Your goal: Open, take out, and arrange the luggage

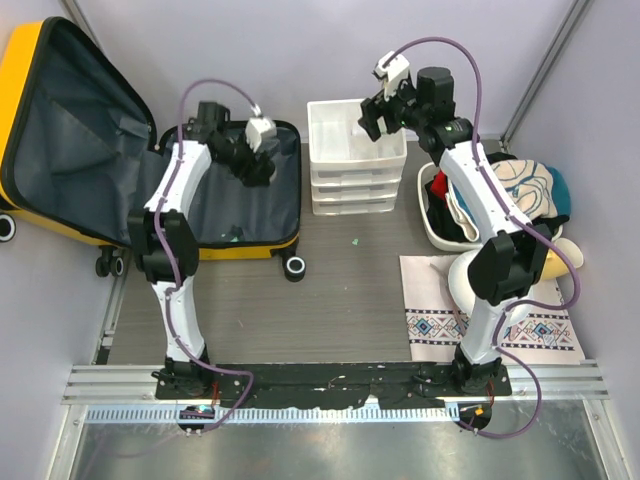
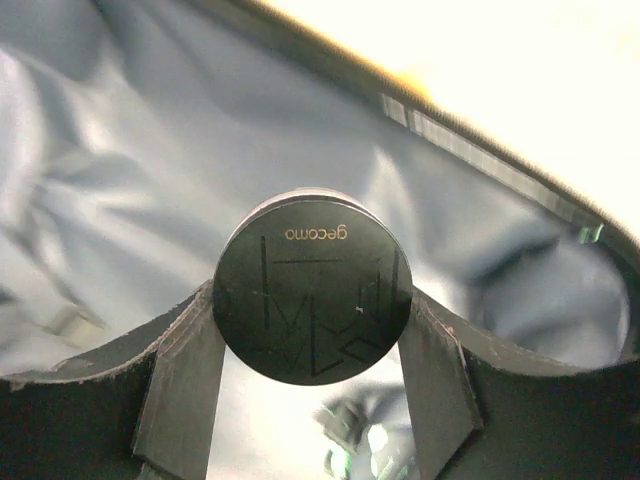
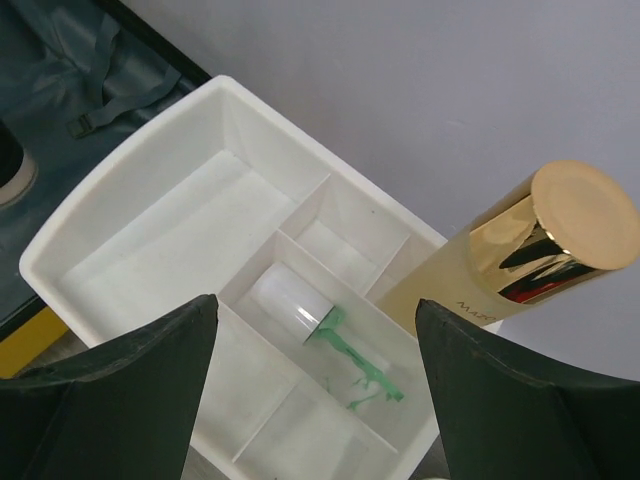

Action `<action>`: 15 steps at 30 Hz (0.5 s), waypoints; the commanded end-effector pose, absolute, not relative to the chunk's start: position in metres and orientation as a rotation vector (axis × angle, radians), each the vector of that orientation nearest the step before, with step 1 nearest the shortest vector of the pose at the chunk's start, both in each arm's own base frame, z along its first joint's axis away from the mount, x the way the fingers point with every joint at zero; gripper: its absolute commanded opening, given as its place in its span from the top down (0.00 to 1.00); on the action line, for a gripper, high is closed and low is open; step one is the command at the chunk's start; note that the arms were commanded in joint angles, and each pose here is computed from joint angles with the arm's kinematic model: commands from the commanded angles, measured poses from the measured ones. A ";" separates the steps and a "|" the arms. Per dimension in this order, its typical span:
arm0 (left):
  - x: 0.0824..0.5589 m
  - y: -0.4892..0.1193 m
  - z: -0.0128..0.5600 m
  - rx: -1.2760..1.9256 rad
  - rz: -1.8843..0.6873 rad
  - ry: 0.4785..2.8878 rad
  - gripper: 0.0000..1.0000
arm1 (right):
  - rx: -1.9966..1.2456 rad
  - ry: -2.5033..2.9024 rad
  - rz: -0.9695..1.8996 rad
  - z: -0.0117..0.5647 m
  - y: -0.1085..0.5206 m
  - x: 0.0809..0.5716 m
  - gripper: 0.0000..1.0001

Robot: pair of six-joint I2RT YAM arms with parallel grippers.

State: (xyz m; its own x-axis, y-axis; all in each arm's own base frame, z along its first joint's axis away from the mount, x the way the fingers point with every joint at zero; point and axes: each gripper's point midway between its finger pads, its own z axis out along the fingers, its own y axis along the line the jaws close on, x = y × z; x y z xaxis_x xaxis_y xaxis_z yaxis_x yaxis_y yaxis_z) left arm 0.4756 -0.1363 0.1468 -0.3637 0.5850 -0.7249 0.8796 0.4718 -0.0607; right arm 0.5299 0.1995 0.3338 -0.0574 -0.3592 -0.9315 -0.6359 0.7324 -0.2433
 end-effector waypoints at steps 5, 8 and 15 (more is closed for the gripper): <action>0.520 -0.220 0.337 0.953 -0.540 1.688 0.81 | -0.521 1.443 0.246 0.440 0.173 0.520 0.13; 0.525 -0.250 0.347 0.973 -0.518 1.630 0.81 | -0.481 1.438 0.226 0.447 0.162 0.517 0.14; 0.536 -0.291 0.327 1.014 -0.511 1.582 0.80 | -0.460 1.463 0.214 0.441 0.147 0.503 0.13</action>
State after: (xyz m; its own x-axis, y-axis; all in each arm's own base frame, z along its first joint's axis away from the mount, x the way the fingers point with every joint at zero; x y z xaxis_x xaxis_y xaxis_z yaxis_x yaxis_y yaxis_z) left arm 0.5131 -0.2824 0.3333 -0.0180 0.3506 -0.9364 0.8505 0.4977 0.1700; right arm 0.5192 0.1582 0.4067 0.0333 -0.1764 -0.9838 -0.4559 0.8732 -0.1720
